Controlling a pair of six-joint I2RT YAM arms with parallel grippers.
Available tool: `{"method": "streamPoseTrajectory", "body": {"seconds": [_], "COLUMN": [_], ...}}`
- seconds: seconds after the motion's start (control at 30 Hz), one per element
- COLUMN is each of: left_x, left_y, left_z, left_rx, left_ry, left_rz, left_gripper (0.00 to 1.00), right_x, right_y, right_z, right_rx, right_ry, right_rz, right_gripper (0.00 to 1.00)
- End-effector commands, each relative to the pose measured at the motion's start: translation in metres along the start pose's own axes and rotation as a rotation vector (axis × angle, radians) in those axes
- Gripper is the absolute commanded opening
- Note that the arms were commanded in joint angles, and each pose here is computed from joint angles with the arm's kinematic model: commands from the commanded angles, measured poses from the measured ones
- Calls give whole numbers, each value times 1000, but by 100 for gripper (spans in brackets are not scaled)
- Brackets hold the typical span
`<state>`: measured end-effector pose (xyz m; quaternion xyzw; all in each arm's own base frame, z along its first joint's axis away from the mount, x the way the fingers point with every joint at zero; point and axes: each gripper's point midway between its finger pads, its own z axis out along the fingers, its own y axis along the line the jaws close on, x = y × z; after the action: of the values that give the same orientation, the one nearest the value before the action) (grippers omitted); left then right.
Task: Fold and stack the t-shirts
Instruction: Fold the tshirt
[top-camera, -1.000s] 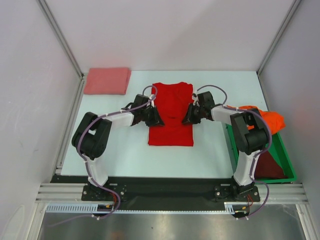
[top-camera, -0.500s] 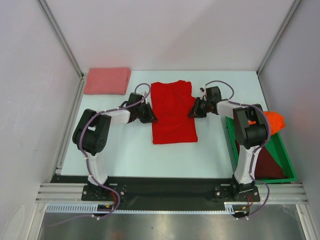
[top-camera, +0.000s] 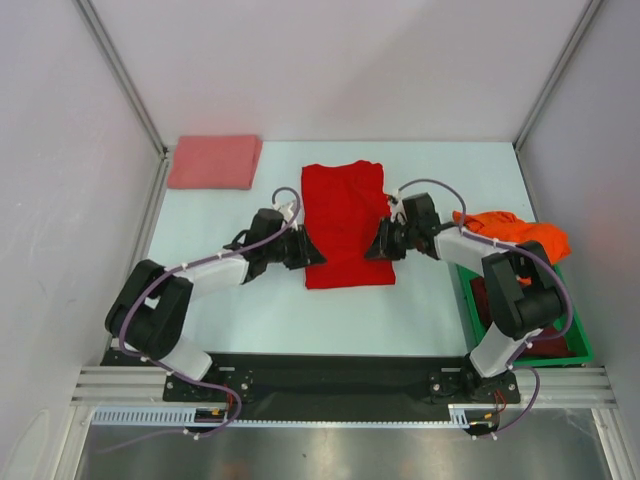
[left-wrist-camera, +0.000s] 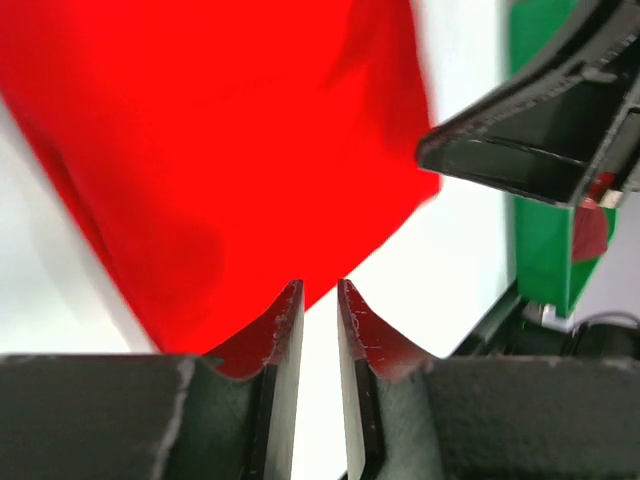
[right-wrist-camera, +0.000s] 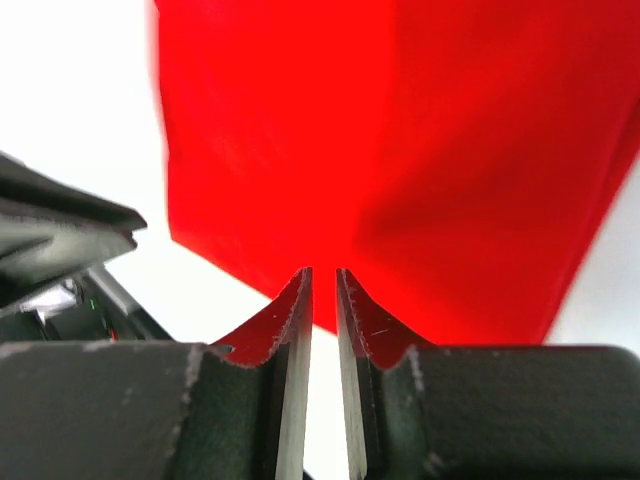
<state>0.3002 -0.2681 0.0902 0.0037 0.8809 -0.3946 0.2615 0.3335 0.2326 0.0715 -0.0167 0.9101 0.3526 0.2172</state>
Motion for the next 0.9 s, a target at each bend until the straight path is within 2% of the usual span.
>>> {"method": "streamPoseTrajectory", "body": {"seconds": [0.0, 0.2, 0.3, 0.5, 0.57, 0.67, 0.7, 0.73, 0.77, 0.87], "left_x": [24, 69, 87, 93, 96, 89, 90, 85, 83, 84], "left_y": [2, 40, 59, 58, 60, 53, 60, 57, 57, 57], "left_z": [1, -6, -8, -25, -35, -49, -53, -57, -57, -51], "left_rx": [40, -35, -88, -103, -145, -153, -193, -187, -192, -184], "left_ry": [37, 83, 112, 94, 90, 43, 28, 2, -13, -1], "left_rz": [-57, -113, -122, -105, -99, -100, -113, -110, -119, -142], "left_gripper": [24, 24, 23, 25, 39, 58, 64, 89, 100, 99], "right_x": [24, 70, 76, 77, 71, 75, 74, 74, 75, 76], "right_y": [-3, -36, -55, -63, -56, -54, -54, -56, -59, -69], "right_z": [-5, -16, -23, -49, -62, -76, -77, -78, -76, -68], "right_rx": [-42, 44, 76, 159, 164, 187, 191, 198, 206, 218], "right_ry": [12, 54, 54, 29, -9, -20, -27, -31, -28, -1], "right_rz": [56, 75, 106, 80, 59, 59, 53, 54, 57, 76], "right_gripper": [20, 20, 20, 20, 26, 52, 56, 61, 66, 68]}}
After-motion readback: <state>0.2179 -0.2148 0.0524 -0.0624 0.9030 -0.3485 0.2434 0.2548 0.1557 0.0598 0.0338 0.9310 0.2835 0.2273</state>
